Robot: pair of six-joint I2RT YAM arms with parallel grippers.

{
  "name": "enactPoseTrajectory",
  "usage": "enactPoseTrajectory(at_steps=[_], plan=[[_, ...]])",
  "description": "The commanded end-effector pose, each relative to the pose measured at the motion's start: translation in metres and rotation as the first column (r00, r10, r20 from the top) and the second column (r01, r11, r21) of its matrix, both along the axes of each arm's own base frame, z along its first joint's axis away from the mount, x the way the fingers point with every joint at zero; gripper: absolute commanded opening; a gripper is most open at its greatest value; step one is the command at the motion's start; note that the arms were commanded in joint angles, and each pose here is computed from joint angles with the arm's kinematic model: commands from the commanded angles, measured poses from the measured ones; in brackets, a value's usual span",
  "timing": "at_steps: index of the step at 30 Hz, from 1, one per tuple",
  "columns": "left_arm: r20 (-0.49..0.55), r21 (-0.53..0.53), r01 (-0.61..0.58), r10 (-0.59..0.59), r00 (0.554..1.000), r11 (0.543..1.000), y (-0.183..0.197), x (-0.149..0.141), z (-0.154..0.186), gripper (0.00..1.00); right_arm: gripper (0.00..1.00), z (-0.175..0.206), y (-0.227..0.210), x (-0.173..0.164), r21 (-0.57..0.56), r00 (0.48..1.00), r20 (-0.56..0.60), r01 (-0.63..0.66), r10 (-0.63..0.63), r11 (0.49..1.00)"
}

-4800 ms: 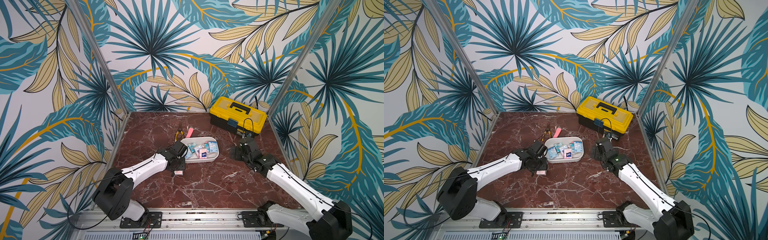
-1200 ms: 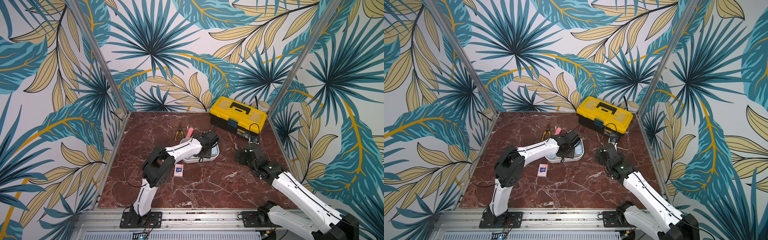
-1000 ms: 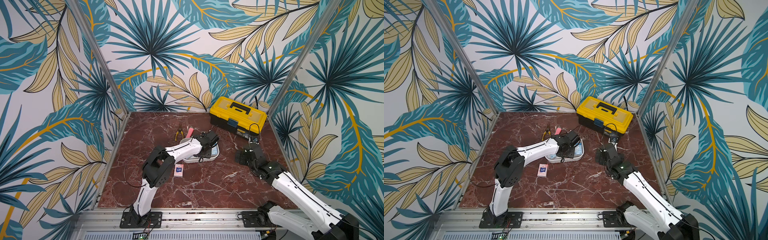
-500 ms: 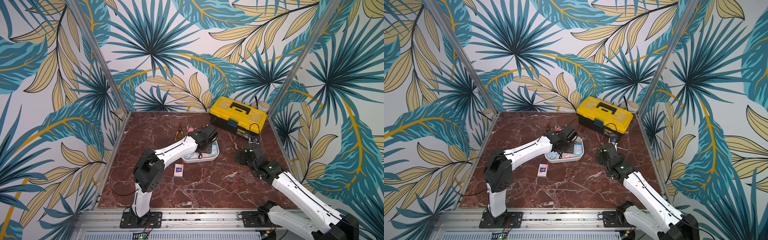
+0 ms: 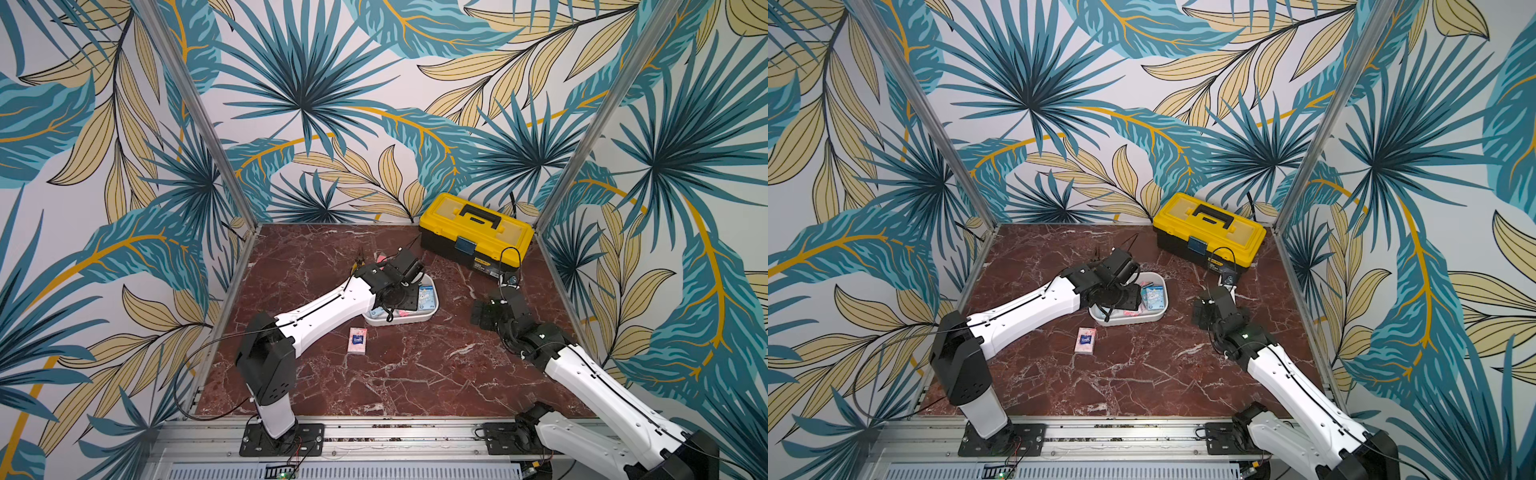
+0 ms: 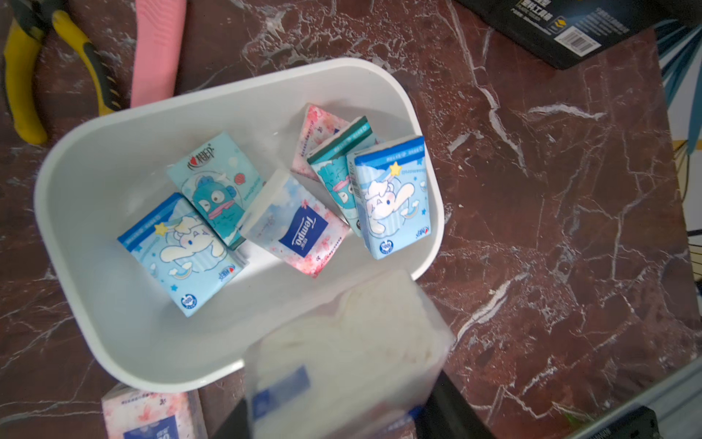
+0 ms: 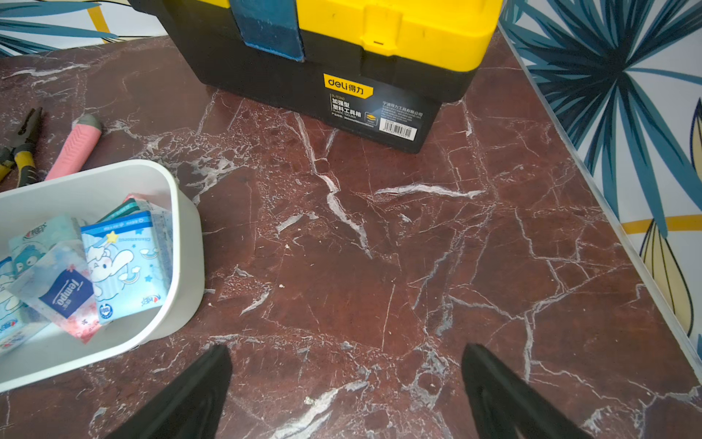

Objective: Take the pocket tissues out of the storage box
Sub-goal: Place the pocket tissues at the center of the board.

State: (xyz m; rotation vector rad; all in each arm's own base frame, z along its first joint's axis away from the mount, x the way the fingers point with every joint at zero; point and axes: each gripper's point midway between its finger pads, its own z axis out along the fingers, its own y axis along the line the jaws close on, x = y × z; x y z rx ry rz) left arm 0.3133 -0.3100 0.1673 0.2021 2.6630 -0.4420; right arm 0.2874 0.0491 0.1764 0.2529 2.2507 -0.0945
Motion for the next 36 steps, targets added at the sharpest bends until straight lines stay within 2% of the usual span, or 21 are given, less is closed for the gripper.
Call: enactPoseTrajectory(at_steps=[1, 6, 12, 21, 36], plan=[[-0.07, -0.007, 0.053, -0.054, 0.996, 0.999, 0.008, -0.029, -0.006, 0.53, 0.99, -0.008, -0.008, -0.006, -0.026, 1.0, -0.019, 0.018, -0.019, 0.999], [-0.137, -0.02, 0.081, -0.083, 0.987, 0.997, 0.01, -0.054, -0.021, 0.53, 0.99, -0.009, -0.01, -0.008, -0.038, 1.0, -0.023, 0.018, -0.019, 0.999], [-0.213, -0.026, 0.089, -0.093, 0.973, 0.996, 0.009, -0.07, -0.05, 0.52, 0.99, -0.009, -0.011, -0.01, -0.04, 0.999, -0.023, 0.021, -0.022, 0.999], [-0.269, 0.031, 0.082, -0.071, 0.961, 0.996, 0.012, -0.071, -0.094, 0.52, 0.99, -0.013, -0.015, -0.016, -0.036, 0.999, -0.02, 0.033, -0.034, 0.999], [-0.297, 0.098, 0.06, -0.029, 0.955, 0.993, 0.016, -0.068, -0.132, 0.52, 0.99, -0.013, -0.018, -0.019, -0.048, 0.999, -0.02, 0.035, -0.036, 0.998]])
